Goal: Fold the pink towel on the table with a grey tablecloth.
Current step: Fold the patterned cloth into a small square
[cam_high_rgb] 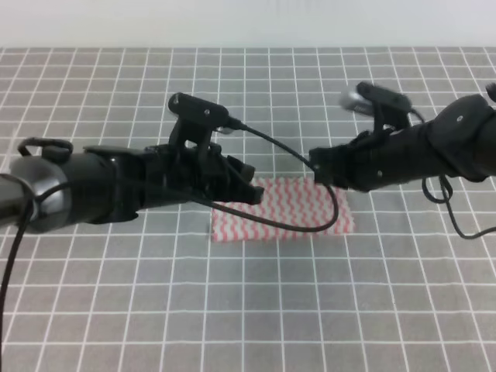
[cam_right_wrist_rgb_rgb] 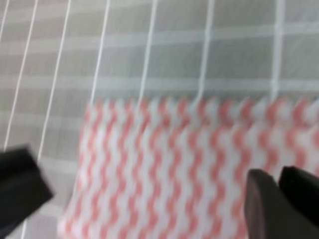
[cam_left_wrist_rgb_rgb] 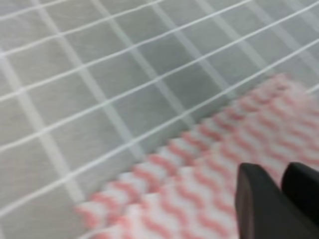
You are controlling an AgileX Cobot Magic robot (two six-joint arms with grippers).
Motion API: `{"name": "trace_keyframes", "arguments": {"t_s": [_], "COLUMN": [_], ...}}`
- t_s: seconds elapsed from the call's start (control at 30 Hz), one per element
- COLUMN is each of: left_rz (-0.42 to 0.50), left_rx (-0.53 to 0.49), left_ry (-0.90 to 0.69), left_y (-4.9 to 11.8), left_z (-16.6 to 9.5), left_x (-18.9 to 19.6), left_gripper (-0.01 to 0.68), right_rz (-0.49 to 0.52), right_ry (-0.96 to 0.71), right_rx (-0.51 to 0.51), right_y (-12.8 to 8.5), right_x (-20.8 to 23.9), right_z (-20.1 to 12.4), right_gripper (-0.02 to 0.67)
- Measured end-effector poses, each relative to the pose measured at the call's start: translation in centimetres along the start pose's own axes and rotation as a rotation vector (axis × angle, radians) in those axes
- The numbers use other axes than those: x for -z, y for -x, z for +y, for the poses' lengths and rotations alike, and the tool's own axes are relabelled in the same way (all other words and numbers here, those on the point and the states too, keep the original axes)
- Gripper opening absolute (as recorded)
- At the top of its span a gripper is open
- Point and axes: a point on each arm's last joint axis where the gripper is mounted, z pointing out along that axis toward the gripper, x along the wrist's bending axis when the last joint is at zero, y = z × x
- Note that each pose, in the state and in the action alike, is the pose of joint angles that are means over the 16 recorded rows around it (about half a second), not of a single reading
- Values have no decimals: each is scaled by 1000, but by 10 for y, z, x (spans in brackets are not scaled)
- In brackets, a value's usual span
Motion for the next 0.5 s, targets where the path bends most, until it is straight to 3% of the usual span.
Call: {"name": "trace_keyframes", "arguments": {"t_s": [0.23,0.5], "left_rz": [-39,-53], "left_rx": [93,116], "left_ry": [-12,-85], "left_y": [4,2], "left_z": [1,-17], "left_x": [2,-13], "left_gripper": [23,-1], "right_rz": [36,24], "right_ry": [-113,-187], "right_rx": [49,50], "right_y": [-5,4], "right_x": [0,-14], "right_z": [-7,-17], "right_gripper": [0,-14]}}
